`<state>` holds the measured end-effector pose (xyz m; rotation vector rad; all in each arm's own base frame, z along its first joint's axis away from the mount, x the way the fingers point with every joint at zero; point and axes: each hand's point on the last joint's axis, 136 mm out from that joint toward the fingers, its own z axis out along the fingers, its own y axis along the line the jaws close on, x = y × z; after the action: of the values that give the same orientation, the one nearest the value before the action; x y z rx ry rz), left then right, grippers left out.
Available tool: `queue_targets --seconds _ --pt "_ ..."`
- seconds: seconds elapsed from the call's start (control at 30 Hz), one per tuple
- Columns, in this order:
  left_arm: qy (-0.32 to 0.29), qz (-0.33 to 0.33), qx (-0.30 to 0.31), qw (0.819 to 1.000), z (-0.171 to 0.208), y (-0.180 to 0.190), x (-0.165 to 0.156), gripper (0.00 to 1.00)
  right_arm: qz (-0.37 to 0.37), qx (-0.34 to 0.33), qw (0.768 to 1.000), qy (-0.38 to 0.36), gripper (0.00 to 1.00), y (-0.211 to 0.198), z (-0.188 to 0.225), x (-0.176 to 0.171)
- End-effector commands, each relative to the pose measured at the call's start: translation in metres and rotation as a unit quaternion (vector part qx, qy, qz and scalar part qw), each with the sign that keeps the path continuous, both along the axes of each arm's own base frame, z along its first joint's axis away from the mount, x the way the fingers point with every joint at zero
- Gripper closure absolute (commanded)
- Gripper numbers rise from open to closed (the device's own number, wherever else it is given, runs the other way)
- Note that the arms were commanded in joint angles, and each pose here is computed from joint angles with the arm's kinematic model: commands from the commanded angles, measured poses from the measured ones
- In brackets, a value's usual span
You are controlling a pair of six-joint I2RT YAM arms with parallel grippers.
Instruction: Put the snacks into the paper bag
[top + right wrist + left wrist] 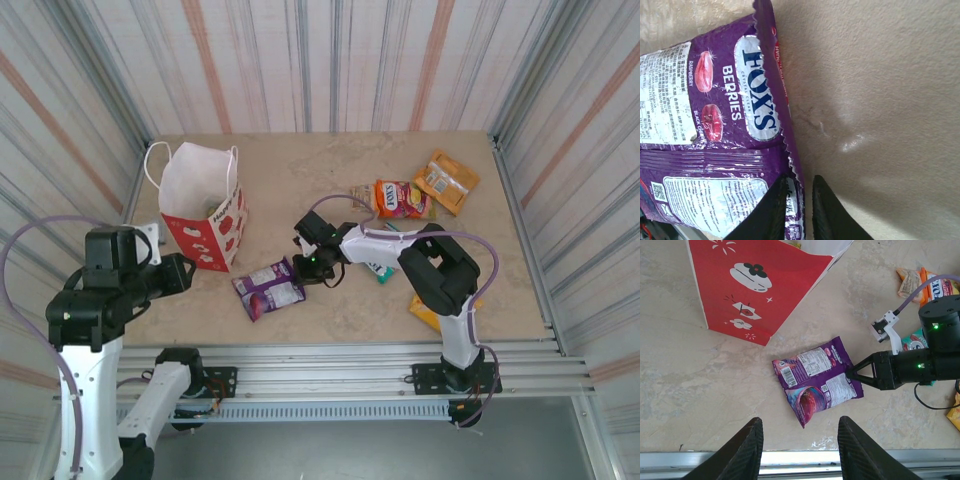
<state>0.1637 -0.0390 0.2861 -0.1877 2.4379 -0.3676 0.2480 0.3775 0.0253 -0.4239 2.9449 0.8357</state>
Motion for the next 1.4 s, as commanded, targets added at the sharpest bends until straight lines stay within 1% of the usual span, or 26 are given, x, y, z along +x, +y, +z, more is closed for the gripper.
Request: queue_targets --seconds 0.0,0.03,0.2,0.27,0.4,0.5,0.63,0.73,0.83,0.93,0.97,1.13,1.3,1.37 --pt "0.005 -0.011 0.000 1.000 0.003 -0.002 -0.001 0.56 0.006 0.004 1.000 -0.016 0.96 0.001 0.005 0.005" --pt "0.002 -0.014 0.002 1.000 0.004 -0.002 0.000 0.56 0.007 0.004 1.000 -0.025 1.00 0.000 0.008 0.006" --pt "-0.023 -0.043 0.011 0.999 0.011 -0.007 0.005 0.56 0.020 -0.001 0.996 -0.086 1.00 -0.013 0.037 0.011" --pt "-0.037 -0.066 0.017 0.997 0.013 -0.010 0.008 0.54 0.029 -0.012 0.992 -0.119 1.00 -0.022 0.052 0.014" --pt "-0.065 -0.109 0.017 0.992 0.017 -0.020 0.013 0.53 0.073 -0.022 0.981 -0.180 1.00 -0.035 0.082 0.014" --pt "-0.101 -0.155 0.003 0.983 0.023 -0.035 0.017 0.52 0.118 -0.026 0.966 -0.230 1.00 -0.043 0.108 0.012" --pt "-0.157 -0.239 -0.023 0.958 0.033 -0.060 0.018 0.50 0.175 -0.036 0.941 -0.289 1.00 -0.056 0.143 0.011" --pt "-0.186 -0.282 -0.039 0.940 0.036 -0.073 0.018 0.50 0.214 -0.030 0.924 -0.317 1.00 -0.065 0.169 0.010" --pt "-0.214 -0.336 -0.063 0.915 0.039 -0.089 0.014 0.50 0.268 -0.031 0.899 -0.346 1.00 -0.077 0.190 0.007" --pt "-0.231 -0.376 -0.075 0.894 0.037 -0.100 0.008 0.48 0.325 -0.025 0.871 -0.367 1.00 -0.090 0.206 0.004" --pt "-0.235 -0.387 -0.076 0.889 0.036 -0.102 0.007 0.48 0.340 -0.017 0.866 -0.367 1.00 -0.092 0.210 0.001" --pt "-0.256 -0.443 -0.068 0.856 0.026 -0.116 -0.001 0.44 0.405 0.032 0.823 -0.397 1.00 -0.099 0.244 -0.011" --pt "-0.265 -0.495 -0.053 0.826 0.015 -0.133 -0.007 0.39 0.451 0.094 0.776 -0.431 1.00 -0.092 0.278 -0.027" --pt "-0.265 -0.511 -0.048 0.817 0.011 -0.140 -0.007 0.37 0.465 0.112 0.764 -0.433 1.00 -0.089 0.286 -0.034"
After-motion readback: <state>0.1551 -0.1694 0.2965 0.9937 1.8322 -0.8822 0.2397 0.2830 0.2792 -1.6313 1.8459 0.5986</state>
